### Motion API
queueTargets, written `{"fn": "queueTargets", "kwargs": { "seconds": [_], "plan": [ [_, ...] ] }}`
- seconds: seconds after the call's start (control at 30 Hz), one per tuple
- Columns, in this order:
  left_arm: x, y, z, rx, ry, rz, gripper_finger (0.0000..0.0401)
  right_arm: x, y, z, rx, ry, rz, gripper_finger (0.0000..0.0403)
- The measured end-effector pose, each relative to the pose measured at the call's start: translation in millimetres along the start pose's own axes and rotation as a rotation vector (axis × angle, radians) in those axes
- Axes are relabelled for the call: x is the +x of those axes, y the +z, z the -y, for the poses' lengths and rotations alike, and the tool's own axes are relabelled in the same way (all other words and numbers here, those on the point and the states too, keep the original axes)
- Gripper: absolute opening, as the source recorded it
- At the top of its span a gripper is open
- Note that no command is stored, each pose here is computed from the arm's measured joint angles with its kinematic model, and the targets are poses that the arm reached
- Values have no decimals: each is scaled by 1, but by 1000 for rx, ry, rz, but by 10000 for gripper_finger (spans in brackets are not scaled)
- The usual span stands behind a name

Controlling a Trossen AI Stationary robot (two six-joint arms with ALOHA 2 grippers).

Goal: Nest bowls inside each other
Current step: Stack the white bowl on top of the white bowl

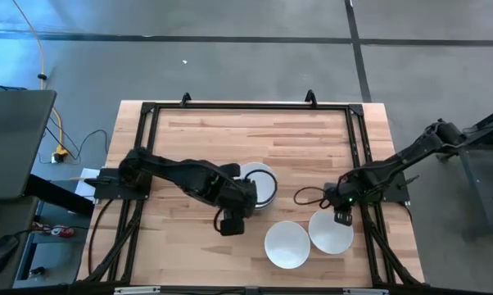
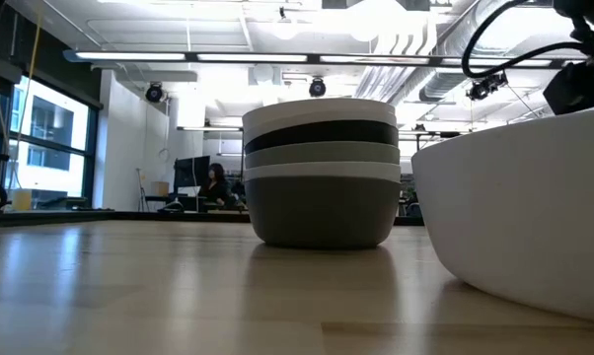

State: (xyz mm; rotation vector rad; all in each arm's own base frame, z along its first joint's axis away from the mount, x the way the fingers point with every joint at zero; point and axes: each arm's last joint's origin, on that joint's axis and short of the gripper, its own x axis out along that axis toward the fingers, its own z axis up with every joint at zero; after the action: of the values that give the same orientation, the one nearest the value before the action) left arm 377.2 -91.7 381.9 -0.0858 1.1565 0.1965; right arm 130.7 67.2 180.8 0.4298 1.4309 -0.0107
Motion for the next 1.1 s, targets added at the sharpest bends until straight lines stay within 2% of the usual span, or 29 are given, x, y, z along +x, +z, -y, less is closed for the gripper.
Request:
{"fn": "queueTargets", "kwargs": {
  "seconds": [0.23, 0.3, 0.43, 0.63, 0.83, 1.1],
  "plan": [
    [-28, -11, 2, -40, 48, 79, 177, 12, 4, -7, -25, -11, -32, 104],
    [-32, -14, 3, -48, 58, 87, 177, 14, 5, -8, -13, -15, -37, 82],
    [-37, -18, 6, -47, 71, 95, 177, 13, 5, -8, -12, -2, -42, 14],
    [-38, -20, 6, -40, 88, 94, 177, 3, 6, -12, -9, -5, -52, 4],
    [-38, -20, 6, -4, 92, 92, 177, -20, 13, -19, 53, -16, -62, 2],
    [-36, -16, -2, 150, 118, 84, 177, -79, 35, -29, 258, 22, 31, 1]
  ]
}}
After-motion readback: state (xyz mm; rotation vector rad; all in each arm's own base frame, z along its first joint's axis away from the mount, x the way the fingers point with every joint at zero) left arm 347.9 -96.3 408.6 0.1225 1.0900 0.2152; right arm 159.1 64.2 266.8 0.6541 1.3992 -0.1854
